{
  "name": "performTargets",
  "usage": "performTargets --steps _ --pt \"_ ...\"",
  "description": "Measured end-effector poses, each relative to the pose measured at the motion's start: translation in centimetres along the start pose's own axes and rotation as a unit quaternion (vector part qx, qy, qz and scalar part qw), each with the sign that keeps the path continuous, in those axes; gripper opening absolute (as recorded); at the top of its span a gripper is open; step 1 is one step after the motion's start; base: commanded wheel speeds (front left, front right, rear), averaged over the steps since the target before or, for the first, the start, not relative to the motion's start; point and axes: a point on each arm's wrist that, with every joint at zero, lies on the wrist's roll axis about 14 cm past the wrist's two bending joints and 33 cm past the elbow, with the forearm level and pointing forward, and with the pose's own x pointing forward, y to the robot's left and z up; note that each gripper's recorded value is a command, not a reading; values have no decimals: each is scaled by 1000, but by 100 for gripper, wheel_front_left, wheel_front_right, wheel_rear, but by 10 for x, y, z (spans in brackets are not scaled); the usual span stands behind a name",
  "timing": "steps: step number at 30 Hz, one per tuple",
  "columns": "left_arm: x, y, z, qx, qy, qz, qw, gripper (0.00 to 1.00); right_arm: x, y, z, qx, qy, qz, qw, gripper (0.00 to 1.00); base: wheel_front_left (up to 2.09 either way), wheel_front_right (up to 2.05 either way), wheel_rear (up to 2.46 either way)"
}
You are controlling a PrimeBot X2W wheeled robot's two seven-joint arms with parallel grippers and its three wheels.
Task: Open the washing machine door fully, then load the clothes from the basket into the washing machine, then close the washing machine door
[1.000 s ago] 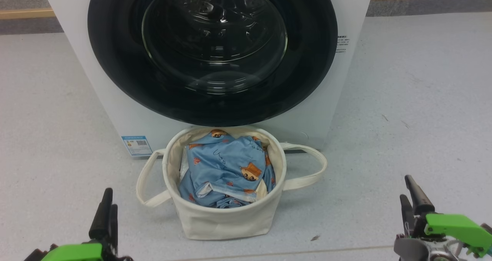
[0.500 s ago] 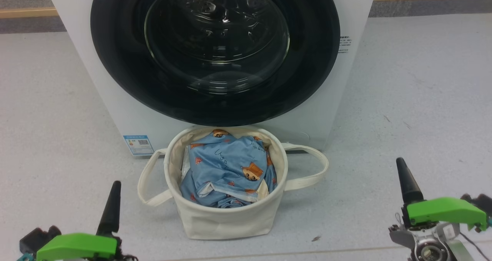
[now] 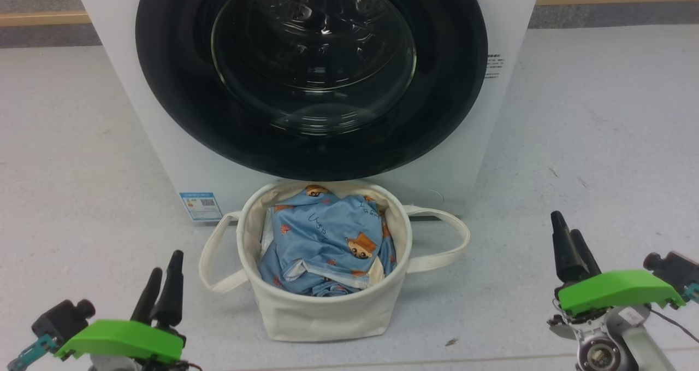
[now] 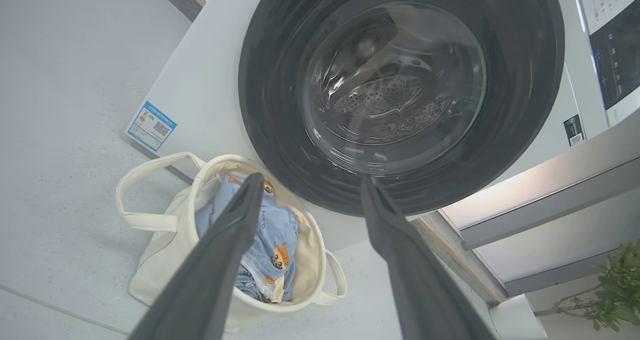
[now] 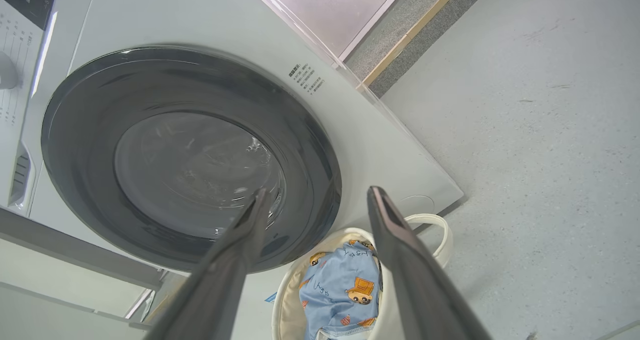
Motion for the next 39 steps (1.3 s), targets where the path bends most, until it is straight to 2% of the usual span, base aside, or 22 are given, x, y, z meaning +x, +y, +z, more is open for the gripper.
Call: performTargets --steps 11,22,29,39 --pt "0 2 13 76 -20 2 997 100 4 12 0 -75 2 25 997 100 0 0 0" --pt "3 -1 24 135 -39 -5 990 100 10 26 -1 -149 4 55 987 100 0 0 0" --pt "1 4 29 170 -44 -2 984 100 14 32 -4 -193 10 71 979 100 0 0 0" --pt "4 -2 44 248 -66 -14 967 100 21 48 -7 -262 8 103 960 100 0 0 0"
